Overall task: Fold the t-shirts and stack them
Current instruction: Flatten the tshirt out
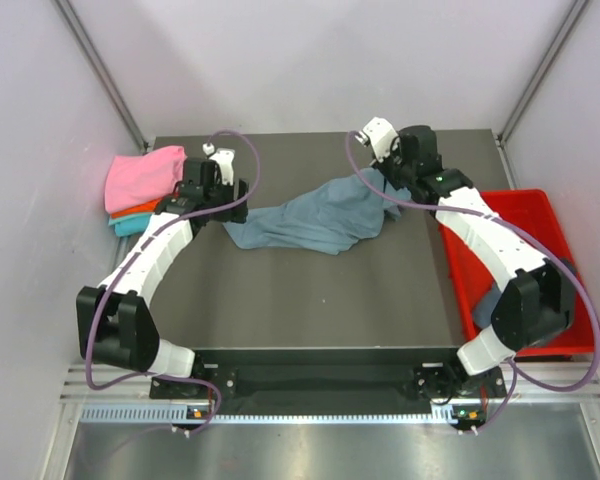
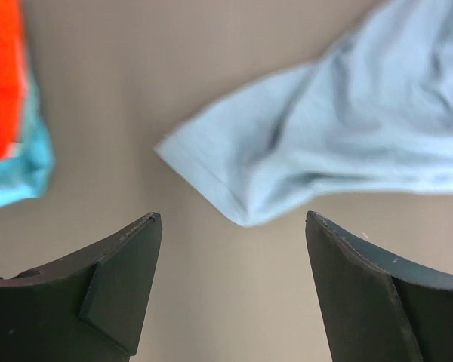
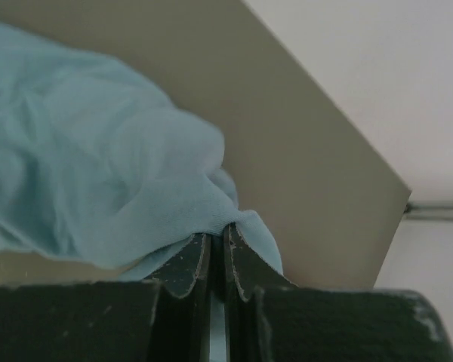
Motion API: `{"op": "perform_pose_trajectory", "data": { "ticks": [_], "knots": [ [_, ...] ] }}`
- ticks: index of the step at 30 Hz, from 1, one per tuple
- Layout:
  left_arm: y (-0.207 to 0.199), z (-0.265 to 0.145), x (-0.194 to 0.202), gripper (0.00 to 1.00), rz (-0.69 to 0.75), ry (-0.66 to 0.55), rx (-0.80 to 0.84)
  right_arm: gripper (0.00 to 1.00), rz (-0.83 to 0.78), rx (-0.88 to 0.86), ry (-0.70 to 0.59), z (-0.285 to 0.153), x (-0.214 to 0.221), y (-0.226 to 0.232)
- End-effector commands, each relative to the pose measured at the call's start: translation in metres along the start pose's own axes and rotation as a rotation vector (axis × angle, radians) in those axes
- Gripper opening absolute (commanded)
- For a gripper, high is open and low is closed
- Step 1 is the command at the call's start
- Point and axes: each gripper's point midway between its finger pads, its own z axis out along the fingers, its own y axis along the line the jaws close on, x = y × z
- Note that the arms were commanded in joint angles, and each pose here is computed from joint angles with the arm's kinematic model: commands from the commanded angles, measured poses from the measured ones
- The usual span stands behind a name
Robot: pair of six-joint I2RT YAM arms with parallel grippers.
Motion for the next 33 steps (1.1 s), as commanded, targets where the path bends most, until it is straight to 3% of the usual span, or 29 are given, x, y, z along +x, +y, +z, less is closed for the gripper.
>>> {"op": "perform_pose_trajectory", "data": {
  "ticks": [1, 7, 13, 17, 21, 24, 33],
  "knots": [
    [-0.03, -0.013, 0.007, 0.81, 0.024, 0.008, 0.161, 0.0, 0.03, 0.096, -0.061, -0.022, -0.027, -0.029],
    [-0.077, -0.007, 0.062, 0.81, 0.304, 0.135, 0.264, 0.0, 0.033, 0.117, -0.059, -0.016, -0.031, -0.037],
    [-0.15, 0.005, 0.058, 0.83, 0.615, 0.129, 0.362, 0.0, 0.106, 0.187, -0.025, 0.01, -0.025, -0.077],
    [-0.19, 0.027, 0.034, 0.84, 0.682, 0.113, 0.362, 0.0, 0.161, 0.221, -0.042, 0.021, -0.037, -0.1],
    [-0.214, 0.079, 0.05, 0.81, 0.763, 0.216, 0.288, 0.0, 0.17, 0.259, -0.074, 0.022, -0.049, -0.12],
    [-0.236, 0.1, 0.043, 0.8, 0.789, 0.195, 0.251, 0.0, 0.184, 0.282, -0.085, 0.022, -0.051, -0.133],
    [-0.28, 0.087, 0.059, 0.75, 0.877, 0.151, 0.217, 0.0, 0.241, 0.332, -0.106, 0.018, -0.046, -0.169]
  ]
}}
